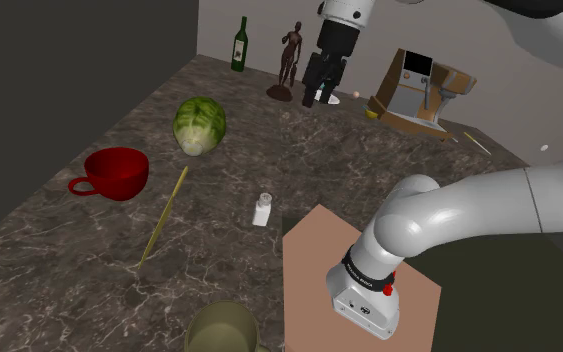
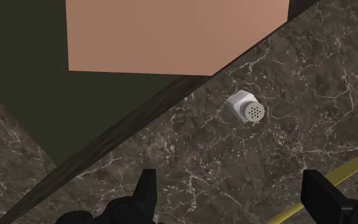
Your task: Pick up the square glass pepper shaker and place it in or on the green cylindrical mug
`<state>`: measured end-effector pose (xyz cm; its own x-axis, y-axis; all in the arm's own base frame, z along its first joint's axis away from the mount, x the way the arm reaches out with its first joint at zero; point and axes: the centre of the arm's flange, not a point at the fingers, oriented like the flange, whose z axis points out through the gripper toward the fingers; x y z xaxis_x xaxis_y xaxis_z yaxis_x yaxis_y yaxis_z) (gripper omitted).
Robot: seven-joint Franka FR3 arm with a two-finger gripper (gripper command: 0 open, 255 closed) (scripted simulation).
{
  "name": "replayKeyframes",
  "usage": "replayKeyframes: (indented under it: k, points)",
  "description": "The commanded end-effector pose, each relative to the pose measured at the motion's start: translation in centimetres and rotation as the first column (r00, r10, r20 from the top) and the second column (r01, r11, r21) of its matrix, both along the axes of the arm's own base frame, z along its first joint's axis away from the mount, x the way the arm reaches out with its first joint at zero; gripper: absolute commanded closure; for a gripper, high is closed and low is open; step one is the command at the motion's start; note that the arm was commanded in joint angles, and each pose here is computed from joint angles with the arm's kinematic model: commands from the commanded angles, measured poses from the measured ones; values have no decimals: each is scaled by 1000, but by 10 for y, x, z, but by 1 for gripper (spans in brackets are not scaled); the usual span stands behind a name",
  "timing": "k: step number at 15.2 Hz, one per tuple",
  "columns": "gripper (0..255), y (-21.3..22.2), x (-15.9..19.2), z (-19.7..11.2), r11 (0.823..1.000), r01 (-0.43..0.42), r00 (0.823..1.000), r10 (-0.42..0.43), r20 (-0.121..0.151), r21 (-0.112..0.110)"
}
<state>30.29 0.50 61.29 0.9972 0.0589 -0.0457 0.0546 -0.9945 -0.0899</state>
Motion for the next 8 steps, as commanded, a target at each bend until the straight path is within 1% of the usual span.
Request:
replayKeyframes:
  k: [1,8]
  points:
    - [0,0,0,0,1000,0,1000,0,0,0]
    - [0,46,11,-83,999,26,999,-28,-37,-36]
